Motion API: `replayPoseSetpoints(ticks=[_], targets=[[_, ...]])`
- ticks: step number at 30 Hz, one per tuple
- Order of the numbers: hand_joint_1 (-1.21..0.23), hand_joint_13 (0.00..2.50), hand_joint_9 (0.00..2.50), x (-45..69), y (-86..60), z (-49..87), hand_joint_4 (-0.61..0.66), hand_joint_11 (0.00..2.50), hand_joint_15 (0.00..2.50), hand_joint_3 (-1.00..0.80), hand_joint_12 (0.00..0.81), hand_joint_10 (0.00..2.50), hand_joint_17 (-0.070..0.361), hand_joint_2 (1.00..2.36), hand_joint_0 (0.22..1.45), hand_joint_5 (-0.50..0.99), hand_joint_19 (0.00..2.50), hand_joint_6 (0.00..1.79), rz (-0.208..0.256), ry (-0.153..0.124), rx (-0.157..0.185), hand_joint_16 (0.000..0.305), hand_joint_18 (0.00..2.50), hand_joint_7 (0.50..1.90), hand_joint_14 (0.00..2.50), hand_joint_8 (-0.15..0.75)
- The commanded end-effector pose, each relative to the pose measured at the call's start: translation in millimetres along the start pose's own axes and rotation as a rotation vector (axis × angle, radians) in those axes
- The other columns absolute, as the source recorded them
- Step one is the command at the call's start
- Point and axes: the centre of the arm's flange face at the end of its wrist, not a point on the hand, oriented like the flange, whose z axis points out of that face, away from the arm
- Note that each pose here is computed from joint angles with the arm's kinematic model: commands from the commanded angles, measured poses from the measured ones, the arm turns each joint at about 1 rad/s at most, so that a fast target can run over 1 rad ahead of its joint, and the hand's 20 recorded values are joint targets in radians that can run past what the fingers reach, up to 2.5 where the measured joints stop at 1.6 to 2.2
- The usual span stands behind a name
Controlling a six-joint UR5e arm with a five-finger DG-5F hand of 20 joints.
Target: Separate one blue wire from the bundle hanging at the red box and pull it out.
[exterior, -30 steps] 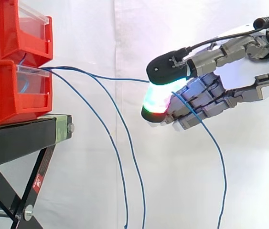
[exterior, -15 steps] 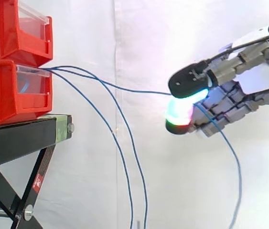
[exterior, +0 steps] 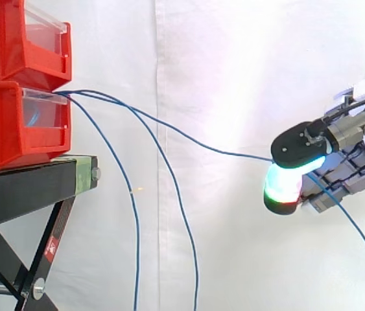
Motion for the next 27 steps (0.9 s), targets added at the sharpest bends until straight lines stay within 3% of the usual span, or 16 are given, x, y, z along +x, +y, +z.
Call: replayPoseSetpoints(ticks=[1, 4, 13, 27], targets=[[-0.73, 0.00, 0.37, 1.9, 3.4, 5.3, 0.13, 0.28, 0.15, -0.11, 0.338, 0.01, 0.113, 1.03, 0.62, -0.16, 0.26, 0.79, 0.060, -0.042, -0.081, 0.050, 0.00, 1.21, 0.00, 0.282], [-0.73, 0.00, 0.37, 2.4, 4.1, 5.0, 0.13, 0.29, 0.15, -0.11, 0.339, 0.01, 0.113, 1.03, 0.62, -0.17, 0.26, 0.79, 0.055, -0.038, -0.080, 0.050, 0.00, 1.21, 0.01, 0.282], [-0.73, 0.00, 0.37, 3.1, 9.3, 8.6, 0.13, 0.29, 0.15, -0.11, 0.339, 0.01, 0.113, 1.03, 0.62, -0.17, 0.26, 0.79, 0.074, -0.051, -0.119, 0.050, 0.00, 1.20, 0.01, 0.283], [-0.73, 0.00, 0.37, 3.2, 8.8, 8.6, 0.13, 0.28, 0.15, -0.10, 0.338, 0.01, 0.113, 1.03, 0.62, -0.16, 0.26, 0.79, 0.075, -0.052, -0.119, 0.050, 0.00, 1.20, 0.01, 0.282]])
